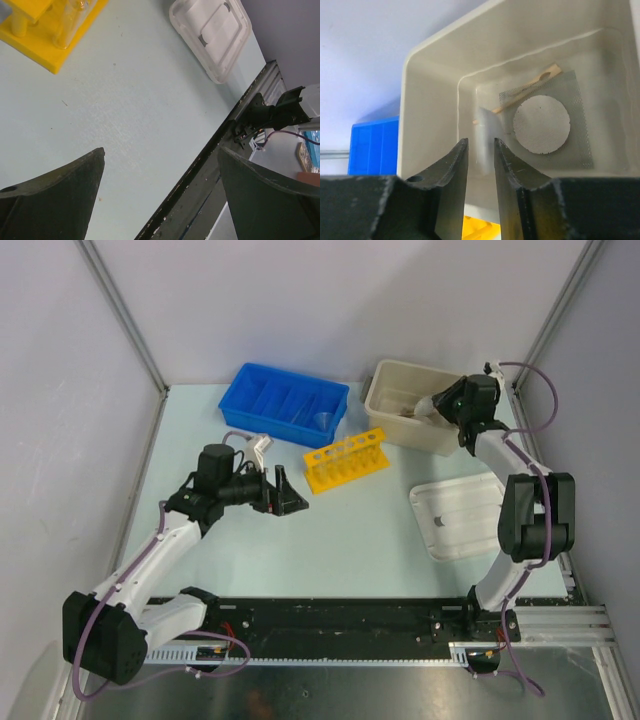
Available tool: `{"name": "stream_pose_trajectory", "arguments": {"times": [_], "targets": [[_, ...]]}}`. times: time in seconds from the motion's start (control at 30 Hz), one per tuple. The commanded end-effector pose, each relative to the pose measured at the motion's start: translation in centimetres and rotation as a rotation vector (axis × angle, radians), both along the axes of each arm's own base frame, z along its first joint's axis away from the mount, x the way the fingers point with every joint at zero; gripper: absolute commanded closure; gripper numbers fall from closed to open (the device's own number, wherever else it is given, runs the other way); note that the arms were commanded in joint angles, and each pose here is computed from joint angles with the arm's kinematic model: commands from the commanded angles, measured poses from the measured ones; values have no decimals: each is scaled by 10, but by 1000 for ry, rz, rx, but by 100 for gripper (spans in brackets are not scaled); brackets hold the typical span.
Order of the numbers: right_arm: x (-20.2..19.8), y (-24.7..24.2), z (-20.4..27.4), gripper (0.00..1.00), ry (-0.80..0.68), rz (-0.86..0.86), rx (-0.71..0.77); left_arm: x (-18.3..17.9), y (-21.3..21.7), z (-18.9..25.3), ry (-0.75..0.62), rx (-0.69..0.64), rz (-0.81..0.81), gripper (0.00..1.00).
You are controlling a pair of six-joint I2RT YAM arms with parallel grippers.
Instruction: Organize the chemistry lab equipment
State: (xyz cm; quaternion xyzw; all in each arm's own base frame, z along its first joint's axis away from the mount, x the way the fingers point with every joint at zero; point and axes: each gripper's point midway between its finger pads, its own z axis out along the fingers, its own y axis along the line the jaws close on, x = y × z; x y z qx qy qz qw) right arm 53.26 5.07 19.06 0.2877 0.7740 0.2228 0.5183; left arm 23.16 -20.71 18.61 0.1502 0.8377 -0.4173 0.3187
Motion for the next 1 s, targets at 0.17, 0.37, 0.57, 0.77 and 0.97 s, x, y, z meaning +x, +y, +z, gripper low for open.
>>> {"name": "stream_pose_trajectory", "arguments": {"times": [0.17,0.37,0.57,0.77,0.97], "targets": [[-35,0,57,63,-6,39,-100,-2,0,10,-55,-21,-18,0],[-87,21,61,58,98,128,-162,-3,1,11,-62,-19,-13,1],[-151,41,30,55,284,209,-270,0,4,14,-84,-11,12,1],[-197,51,-18,54,429,271,-316,0,6,16,-94,-11,21,0],[-229,57,-76,56,568,343,-343,-1,6,16,-91,-13,22,0]]}}
